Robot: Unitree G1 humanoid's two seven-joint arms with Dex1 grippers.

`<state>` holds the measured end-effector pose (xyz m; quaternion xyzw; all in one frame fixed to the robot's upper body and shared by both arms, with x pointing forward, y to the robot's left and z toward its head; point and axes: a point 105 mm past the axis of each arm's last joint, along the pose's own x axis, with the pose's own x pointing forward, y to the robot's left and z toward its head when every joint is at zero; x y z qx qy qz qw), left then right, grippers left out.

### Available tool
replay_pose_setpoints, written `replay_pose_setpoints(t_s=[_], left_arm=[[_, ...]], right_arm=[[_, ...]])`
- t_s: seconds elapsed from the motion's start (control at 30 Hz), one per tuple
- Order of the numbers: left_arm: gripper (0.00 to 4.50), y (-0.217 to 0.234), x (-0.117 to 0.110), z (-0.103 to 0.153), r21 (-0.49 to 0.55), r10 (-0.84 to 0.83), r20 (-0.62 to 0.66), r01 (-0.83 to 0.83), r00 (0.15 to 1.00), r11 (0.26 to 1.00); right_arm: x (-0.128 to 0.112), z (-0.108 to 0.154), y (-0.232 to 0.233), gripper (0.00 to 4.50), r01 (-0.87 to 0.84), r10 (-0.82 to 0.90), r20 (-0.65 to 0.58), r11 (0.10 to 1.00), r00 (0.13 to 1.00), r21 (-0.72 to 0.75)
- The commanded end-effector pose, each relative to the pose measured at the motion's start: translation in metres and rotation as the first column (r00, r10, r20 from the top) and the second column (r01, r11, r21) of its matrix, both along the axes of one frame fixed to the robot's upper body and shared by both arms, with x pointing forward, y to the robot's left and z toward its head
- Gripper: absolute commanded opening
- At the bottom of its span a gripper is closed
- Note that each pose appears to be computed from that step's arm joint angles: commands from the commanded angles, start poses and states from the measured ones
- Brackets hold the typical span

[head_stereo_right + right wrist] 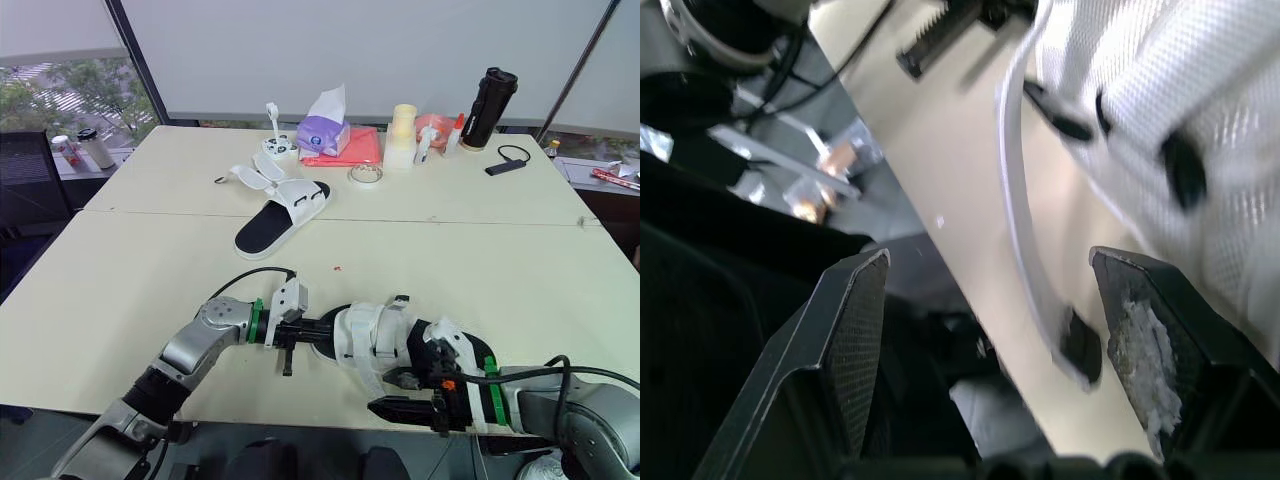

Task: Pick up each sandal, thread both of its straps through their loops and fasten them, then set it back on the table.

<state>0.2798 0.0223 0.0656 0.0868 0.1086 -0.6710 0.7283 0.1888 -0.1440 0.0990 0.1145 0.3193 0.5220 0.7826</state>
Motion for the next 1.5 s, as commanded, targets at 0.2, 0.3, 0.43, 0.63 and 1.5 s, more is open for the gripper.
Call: replay_pose_setpoints(t_s=[0.2,0.3,0.43,0.63,1.5], left_arm=[[0.0,0.016,-0.008,-0.044,0.139,0.063,-0.107,-0.048,0.992,0.989],[0.0,0.018,-0.008,-0.045,0.14,0.068,-0.106,-0.053,0.992,0.989],[0.0,0.018,-0.006,-0.045,0.142,0.073,-0.105,-0.058,0.992,0.988],[0.0,0.017,-0.005,-0.045,0.142,0.072,-0.106,-0.056,0.992,0.988],[0.0,0.018,-0.007,-0.05,0.161,0.081,-0.089,-0.066,0.993,0.985]], right_arm=[[0.007,-0.002,0.015,0.02,0.015,-0.015,0.023,1.0,1.0,0.014],[0.005,0.0,0.017,0.02,0.003,-0.003,0.013,1.0,1.0,0.014],[0.002,0.021,0.021,0.02,-0.037,0.035,0.028,0.996,0.999,0.076],[0.032,0.078,0.028,0.02,-0.013,-0.017,0.11,0.962,0.994,0.272],[0.056,0.043,0.02,0.02,0.084,-0.08,-0.03,0.978,0.996,0.19]])
